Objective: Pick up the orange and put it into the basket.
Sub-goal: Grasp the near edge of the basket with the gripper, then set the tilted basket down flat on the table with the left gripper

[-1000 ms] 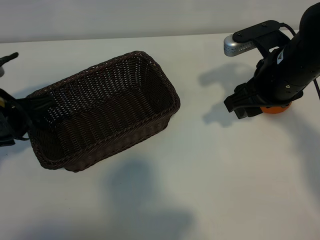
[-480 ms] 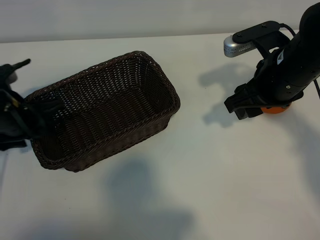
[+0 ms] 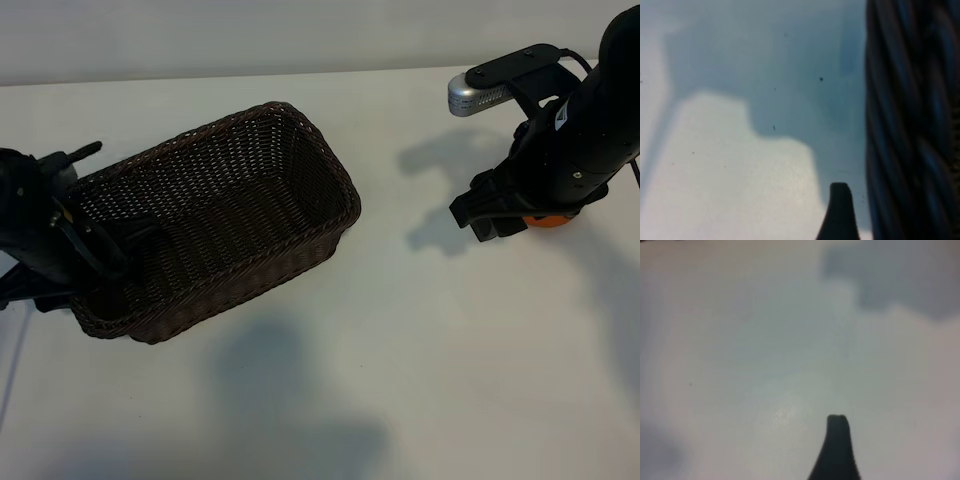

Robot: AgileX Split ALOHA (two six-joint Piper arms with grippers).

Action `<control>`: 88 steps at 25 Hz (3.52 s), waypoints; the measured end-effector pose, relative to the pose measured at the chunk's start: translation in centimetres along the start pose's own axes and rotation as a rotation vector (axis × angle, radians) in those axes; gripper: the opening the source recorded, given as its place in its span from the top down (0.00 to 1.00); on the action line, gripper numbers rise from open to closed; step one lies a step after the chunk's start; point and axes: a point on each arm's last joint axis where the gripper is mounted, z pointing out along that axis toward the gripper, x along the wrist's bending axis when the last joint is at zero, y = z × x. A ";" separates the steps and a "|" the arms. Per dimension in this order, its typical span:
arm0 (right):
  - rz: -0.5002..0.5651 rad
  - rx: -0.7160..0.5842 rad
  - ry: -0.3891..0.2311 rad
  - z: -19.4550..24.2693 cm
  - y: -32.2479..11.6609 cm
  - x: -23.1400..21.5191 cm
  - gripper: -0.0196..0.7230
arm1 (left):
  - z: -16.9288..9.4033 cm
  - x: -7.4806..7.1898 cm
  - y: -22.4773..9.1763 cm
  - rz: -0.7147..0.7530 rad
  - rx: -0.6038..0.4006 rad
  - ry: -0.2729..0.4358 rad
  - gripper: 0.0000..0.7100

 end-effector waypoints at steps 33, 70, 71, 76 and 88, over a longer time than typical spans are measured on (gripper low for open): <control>0.000 0.011 0.000 0.0 -0.1 0.0 0.22 | 0.8 0.9 0.1 0.018 -0.007 -0.005 0.25; -0.001 0.022 0.000 0.0 -0.2 0.0 0.22 | -4.9 1.9 1.5 -0.004 -0.120 -0.410 0.63; -0.001 0.022 0.000 0.0 -0.2 0.0 0.22 | -5.0 1.8 1.5 -0.001 -0.123 -0.423 0.63; -0.001 0.022 0.000 0.0 -0.2 0.0 0.22 | -6.3 1.0 3.0 0.041 -0.174 -0.452 0.63; -0.001 0.022 0.000 0.0 -0.2 0.0 0.22 | -5.4 -1.9 7.6 0.134 -0.117 -0.449 0.63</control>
